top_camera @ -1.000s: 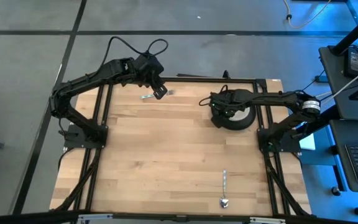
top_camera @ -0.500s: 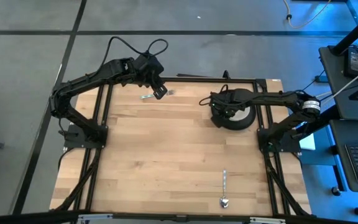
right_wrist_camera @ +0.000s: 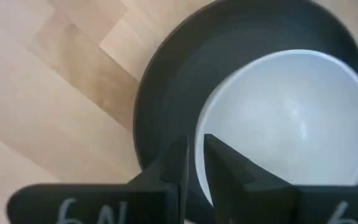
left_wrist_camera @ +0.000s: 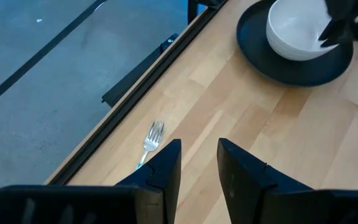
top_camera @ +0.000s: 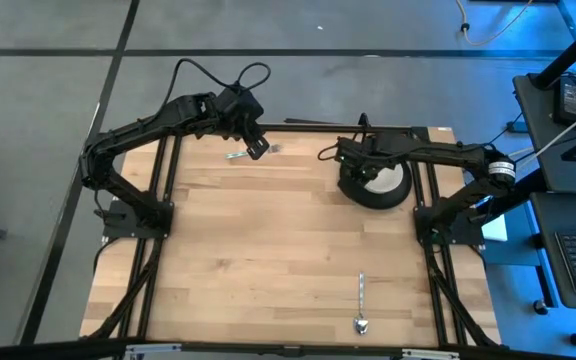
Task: Set table place
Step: Put the blue spoon into the white bowl
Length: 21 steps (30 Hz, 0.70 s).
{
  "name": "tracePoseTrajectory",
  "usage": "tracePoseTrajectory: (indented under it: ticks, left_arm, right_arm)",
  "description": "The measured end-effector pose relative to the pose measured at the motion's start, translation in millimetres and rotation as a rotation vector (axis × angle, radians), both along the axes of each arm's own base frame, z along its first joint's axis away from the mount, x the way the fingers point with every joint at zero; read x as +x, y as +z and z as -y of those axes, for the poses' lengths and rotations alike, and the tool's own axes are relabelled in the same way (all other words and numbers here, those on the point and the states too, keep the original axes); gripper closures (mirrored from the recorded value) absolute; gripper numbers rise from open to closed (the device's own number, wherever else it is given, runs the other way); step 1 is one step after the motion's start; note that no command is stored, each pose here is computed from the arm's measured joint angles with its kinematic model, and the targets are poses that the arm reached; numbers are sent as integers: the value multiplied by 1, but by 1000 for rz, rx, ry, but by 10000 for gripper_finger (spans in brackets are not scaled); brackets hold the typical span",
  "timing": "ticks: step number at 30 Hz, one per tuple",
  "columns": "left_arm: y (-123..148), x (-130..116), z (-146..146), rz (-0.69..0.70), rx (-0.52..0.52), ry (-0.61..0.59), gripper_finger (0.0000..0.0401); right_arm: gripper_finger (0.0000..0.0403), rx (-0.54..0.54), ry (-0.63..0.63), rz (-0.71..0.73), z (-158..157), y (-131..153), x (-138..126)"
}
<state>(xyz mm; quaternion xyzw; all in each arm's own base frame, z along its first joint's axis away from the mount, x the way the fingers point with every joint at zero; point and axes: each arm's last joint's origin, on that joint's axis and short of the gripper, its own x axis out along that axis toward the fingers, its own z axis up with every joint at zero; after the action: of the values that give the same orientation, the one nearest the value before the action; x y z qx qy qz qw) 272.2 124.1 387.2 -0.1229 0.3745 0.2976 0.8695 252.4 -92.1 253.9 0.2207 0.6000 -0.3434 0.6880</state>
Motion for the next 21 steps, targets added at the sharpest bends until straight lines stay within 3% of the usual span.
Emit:
tracePoseTrajectory:
  ticks: [3,10,14,18,21]
  left_arm:
    - [0,0,0,0,0,0,303]
    - [0,0,0,0,0,0,303]
    - [0,0,0,0,0,0,303]
    - [0,0,0,0,0,0,303]
    - [0,0,0,0,0,0,303]
  right_arm:
    - [349,35,-1,-12,-1,18,-1]
    - [350,400,-122,-39,-23,60,-12]
    - [354,519,-149,-8,-47,69,-7]
    - [357,549,-182,-18,-76,71,-2]
    - [357,458,-202,-46,-98,70,-2]
